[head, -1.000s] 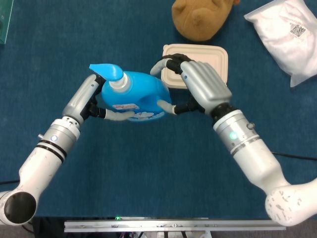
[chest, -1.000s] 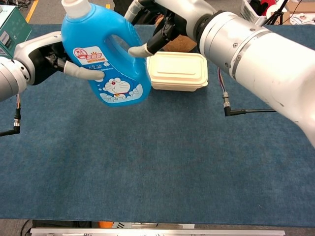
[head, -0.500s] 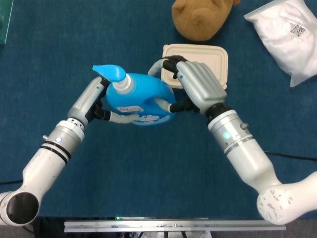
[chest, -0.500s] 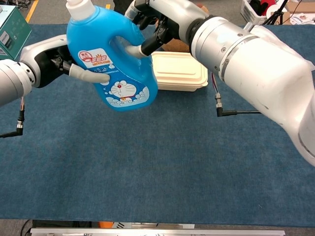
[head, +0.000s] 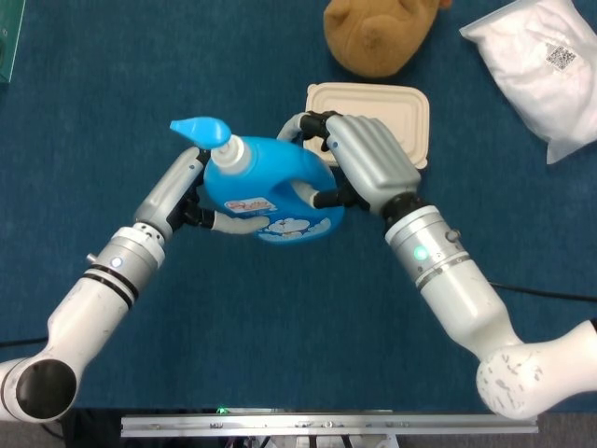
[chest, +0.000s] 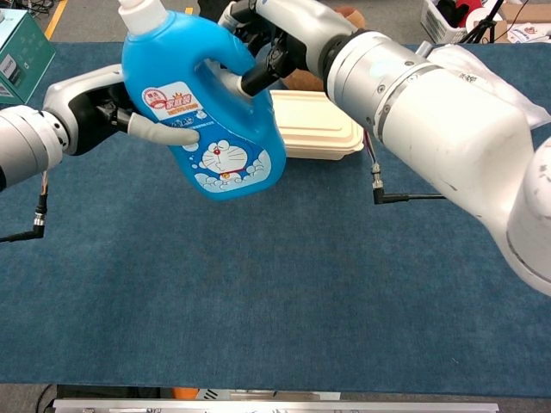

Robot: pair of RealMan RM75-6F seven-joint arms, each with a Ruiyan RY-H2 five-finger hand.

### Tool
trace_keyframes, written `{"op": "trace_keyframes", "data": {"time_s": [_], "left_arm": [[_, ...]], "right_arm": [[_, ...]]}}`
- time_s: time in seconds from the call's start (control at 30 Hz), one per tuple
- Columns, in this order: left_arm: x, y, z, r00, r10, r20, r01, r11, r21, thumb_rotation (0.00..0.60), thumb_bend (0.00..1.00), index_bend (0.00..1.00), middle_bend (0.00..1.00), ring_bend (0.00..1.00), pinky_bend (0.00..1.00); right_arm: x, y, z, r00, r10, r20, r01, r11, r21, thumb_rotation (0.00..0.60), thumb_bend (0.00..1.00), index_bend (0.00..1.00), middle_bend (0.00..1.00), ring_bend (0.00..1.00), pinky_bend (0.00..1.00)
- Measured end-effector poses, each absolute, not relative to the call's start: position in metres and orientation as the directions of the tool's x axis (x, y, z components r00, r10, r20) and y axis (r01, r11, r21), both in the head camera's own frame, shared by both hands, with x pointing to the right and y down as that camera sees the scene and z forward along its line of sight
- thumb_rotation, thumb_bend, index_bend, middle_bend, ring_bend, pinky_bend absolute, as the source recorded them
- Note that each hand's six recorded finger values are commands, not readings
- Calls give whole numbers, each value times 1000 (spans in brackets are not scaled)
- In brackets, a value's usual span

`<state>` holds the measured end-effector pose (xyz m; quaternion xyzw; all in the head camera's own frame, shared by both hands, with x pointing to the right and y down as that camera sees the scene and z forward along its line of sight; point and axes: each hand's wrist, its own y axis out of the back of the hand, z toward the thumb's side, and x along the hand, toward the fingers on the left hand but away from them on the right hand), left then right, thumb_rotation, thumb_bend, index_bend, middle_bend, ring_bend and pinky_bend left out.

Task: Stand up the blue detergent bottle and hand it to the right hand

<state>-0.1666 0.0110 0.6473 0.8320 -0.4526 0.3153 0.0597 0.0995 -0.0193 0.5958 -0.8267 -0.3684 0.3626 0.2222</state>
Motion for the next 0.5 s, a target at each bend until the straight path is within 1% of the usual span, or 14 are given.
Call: {"op": "trace_keyframes", "data": {"time_s": [0.13,0.2,0.3,0.4,0.5], "left_arm": [[-166,11,648,393,-715,579,-790,-585,-186,600,138,500,260,192,348],[-165,11,648,395,-713,579,-789,-586,-184,600,138,500,260,192,348],[-164,11,648,397,-712,579,-788,-588,-183,600,138,500,260,192,348],[-164,11,649,397,-712,579,-788,-588,-184,600,138,500,260,192,348],[-166,10,648,395,-714,578,-789,-586,-186,600,138,499,260,192,348]], "right_arm": [[100,-20,597,464,770,-438,452,-631,-631,600,410,429,451,459,404],[99,-20,598,466,769,-438,454,-633,-628,600,444,429,472,497,404],[98,-20,598,470,768,-436,452,-633,-628,600,495,429,485,526,404],[98,-20,598,472,768,-434,449,-632,-631,600,507,431,505,564,404],[99,-22,598,468,771,-431,449,-628,-636,600,509,432,540,575,404]]}}
